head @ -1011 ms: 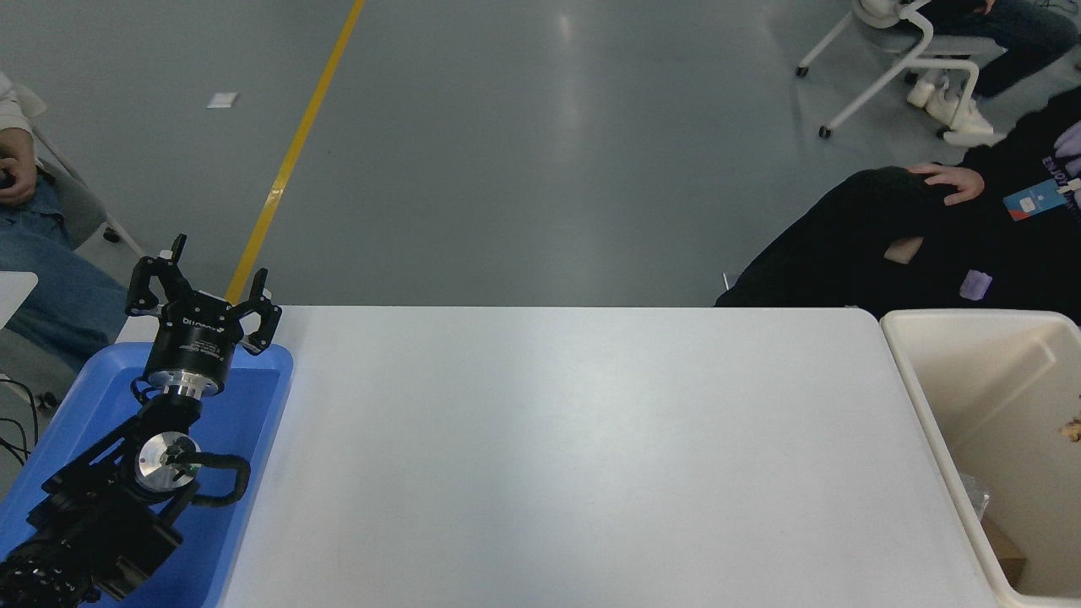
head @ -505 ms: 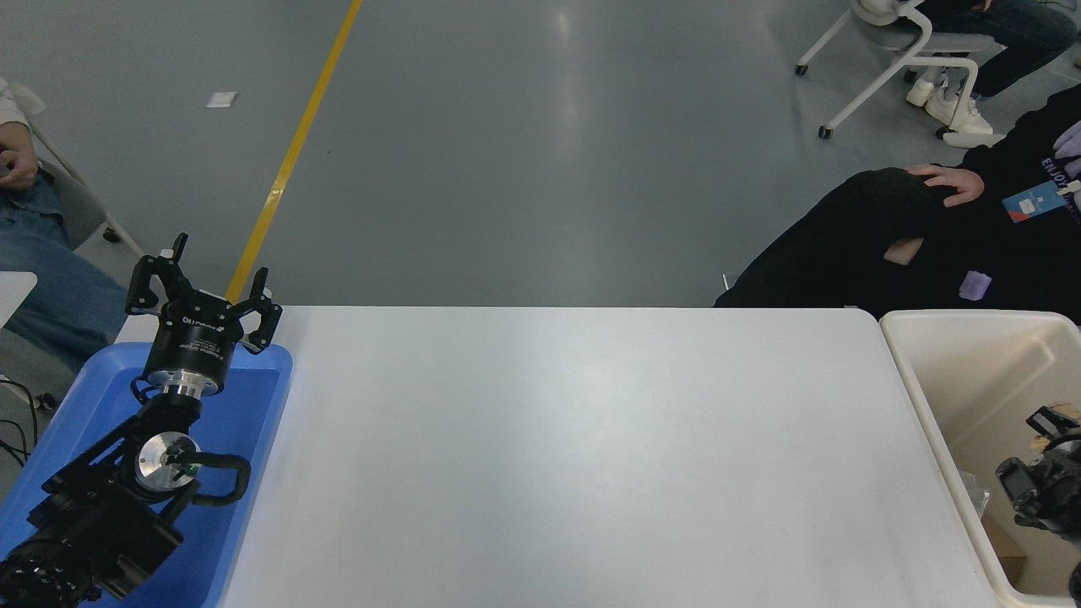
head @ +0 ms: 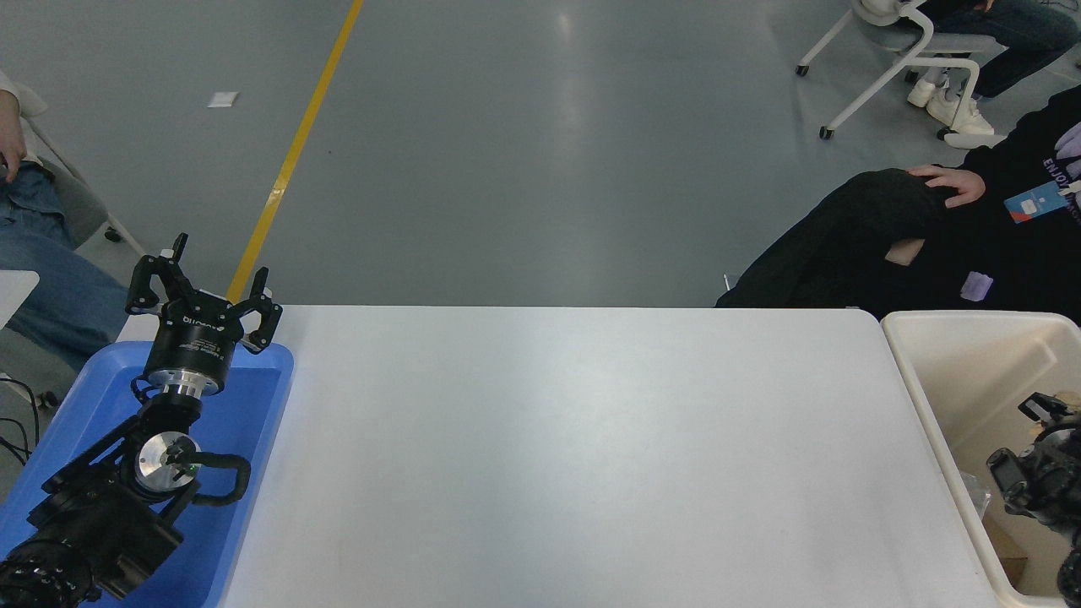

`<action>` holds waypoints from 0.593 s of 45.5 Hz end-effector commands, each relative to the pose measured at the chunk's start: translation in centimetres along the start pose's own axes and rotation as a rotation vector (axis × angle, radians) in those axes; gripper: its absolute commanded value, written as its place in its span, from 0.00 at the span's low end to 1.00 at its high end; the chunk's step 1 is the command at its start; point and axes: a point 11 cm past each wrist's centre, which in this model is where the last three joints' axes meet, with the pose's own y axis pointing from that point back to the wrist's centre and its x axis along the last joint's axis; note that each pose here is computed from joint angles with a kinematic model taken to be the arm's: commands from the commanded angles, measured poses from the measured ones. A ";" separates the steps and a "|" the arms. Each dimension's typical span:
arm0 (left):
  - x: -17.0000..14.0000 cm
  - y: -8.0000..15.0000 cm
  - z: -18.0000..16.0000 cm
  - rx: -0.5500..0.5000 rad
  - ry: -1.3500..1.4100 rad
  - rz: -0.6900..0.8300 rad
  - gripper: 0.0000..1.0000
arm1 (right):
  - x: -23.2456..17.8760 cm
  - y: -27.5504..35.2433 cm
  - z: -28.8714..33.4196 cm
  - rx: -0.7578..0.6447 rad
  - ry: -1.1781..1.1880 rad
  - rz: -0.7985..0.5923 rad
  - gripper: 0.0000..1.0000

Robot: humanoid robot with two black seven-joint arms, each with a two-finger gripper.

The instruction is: Pick up paper ball place in dustbin

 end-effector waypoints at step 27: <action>0.0 0.0 0.0 0.000 0.000 0.000 0.99 | 3.1 1.0 -2.0 0.056 -0.051 -0.185 0.99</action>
